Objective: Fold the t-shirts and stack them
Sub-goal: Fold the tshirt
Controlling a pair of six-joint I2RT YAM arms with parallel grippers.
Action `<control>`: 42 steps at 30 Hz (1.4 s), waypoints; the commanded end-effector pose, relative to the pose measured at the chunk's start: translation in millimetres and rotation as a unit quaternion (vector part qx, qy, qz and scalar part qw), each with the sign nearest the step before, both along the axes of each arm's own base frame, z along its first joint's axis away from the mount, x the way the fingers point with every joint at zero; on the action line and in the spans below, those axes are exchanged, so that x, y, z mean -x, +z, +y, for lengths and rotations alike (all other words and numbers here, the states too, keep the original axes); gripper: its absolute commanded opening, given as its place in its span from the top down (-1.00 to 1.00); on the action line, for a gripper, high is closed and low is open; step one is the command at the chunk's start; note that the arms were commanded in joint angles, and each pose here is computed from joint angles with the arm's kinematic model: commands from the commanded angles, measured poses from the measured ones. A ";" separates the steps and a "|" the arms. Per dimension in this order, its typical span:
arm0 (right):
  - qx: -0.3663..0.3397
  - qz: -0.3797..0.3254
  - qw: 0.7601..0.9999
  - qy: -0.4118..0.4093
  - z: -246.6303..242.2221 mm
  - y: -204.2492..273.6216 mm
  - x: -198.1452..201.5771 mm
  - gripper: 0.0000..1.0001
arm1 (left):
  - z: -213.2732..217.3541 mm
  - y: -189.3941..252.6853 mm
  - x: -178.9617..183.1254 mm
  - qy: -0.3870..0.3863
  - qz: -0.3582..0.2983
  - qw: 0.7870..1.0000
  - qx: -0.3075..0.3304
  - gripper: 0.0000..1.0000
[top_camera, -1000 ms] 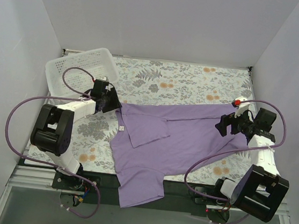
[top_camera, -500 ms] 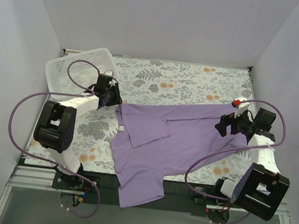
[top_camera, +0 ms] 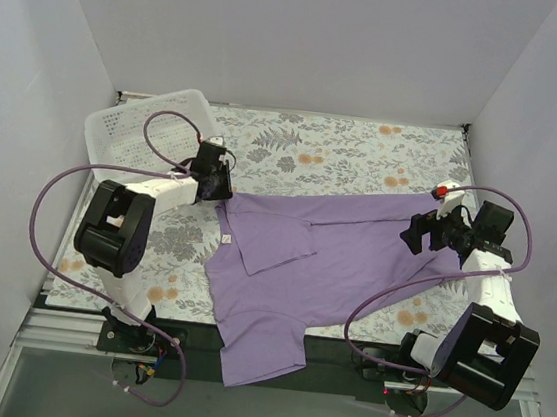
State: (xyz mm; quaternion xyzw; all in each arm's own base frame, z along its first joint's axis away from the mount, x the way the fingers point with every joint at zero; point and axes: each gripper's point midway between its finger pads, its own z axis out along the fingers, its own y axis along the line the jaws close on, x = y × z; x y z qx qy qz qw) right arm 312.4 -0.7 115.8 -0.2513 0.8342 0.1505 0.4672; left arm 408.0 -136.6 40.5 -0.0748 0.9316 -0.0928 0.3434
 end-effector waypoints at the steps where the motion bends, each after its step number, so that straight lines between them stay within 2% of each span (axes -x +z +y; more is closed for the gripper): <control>1: -0.006 0.001 1.000 0.008 2.7 -0.6 1.4 -0.97 | 0.1 9.5 -10.9 0.006 -0.018 1.000 -0.022 0.54; 2: -0.006 0.001 1.000 0.009 3.2 -0.4 1.6 -0.97 | -0.9 8.3 -11.6 0.006 -0.017 1.000 -0.021 0.67; 6: -0.005 0.000 1.000 0.009 3.1 -0.2 1.3 -0.97 | -0.7 6.7 -16.8 0.012 -0.021 0.999 -0.034 1.00; 13: -0.004 0.001 1.000 0.008 2.5 -0.3 0.9 -0.97 | 12.7 13.8 -39.8 0.040 -0.046 0.995 -0.083 1.00; 21: -0.003 0.005 1.000 0.007 1.3 -3.1 0.4 -0.97 | 10.6 24.8 -69.2 0.038 -0.066 0.991 -0.106 1.00; 29: -0.002 0.004 1.000 0.006 1.1 -2.4 0.2 -0.97 | 15.2 17.7 -71.2 0.041 -0.056 0.990 -0.123 1.00; 32: -0.002 0.002 1.000 0.008 1.6 -1.5 0.6 -0.97 | 18.5 15.6 -66.8 0.043 -0.051 0.989 -0.129 0.91; 36: -0.002 -0.003 1.000 0.015 3.5 0.2 1.6 -0.97 | 14.3 23.0 -61.5 0.036 -0.054 0.992 -0.113 0.67; 40: 0.003 -0.009 1.000 0.026 5.2 2.4 3.6 -0.97 | -2.2 60.8 -51.1 0.007 -0.084 0.995 -0.057 0.25; 42: 0.007 -0.011 0.999 0.037 6.7 4.7 5.4 -0.97 | -8.4 85.4 -40.7 -0.010 -0.107 0.994 -0.033 0.13</control>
